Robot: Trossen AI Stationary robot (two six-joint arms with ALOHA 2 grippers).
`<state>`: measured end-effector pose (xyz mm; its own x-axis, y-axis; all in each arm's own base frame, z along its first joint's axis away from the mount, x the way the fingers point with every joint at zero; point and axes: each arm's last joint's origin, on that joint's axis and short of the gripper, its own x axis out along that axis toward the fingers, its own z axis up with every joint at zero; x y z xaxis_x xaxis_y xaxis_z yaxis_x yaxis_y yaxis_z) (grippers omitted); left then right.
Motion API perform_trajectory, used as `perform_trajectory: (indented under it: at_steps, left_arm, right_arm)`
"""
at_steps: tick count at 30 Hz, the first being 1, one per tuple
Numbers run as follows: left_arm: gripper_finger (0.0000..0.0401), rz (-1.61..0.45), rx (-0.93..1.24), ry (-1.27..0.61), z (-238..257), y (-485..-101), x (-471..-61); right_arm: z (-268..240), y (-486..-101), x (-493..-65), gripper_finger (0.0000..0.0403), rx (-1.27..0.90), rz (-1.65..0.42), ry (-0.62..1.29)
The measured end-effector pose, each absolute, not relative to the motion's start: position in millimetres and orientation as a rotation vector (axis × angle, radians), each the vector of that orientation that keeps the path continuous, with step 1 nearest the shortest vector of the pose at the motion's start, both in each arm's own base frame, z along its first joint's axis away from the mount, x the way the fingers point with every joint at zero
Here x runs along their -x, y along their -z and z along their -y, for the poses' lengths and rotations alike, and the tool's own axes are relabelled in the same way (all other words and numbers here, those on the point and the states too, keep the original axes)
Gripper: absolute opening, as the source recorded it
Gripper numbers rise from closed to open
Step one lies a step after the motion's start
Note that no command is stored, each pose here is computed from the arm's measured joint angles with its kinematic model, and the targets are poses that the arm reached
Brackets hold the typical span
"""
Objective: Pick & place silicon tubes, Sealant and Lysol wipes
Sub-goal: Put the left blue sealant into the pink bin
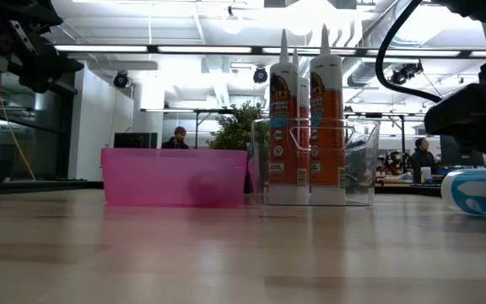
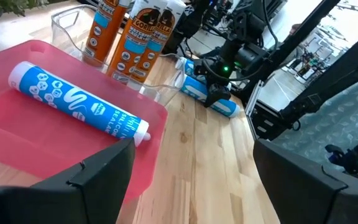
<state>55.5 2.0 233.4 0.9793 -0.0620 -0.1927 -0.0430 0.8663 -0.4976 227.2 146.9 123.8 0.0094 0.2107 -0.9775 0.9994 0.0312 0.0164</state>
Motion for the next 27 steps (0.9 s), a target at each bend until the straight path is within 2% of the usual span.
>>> perform_trajectory:
  at_steps: [12, 20, 27]
  left_arm:
    - [0.0324, -0.204, 0.535, -0.028, -3.0, -232.8, -55.4]
    - [0.0324, -0.204, 0.534, -0.026, -2.9, -232.9, -55.3]
    - [0.0324, -0.204, 0.533, -0.025, -2.9, -232.9, -55.3]
  right_arm:
    - [-147.8, -132.6, -226.3, 0.0209, -1.315, -1.346, 0.961]
    - [-149.5, -161.5, -222.3, 0.0209, -1.300, -1.131, 0.813]
    - [-158.0, -178.6, -240.5, 0.0209, -1.341, -0.925, 0.545]
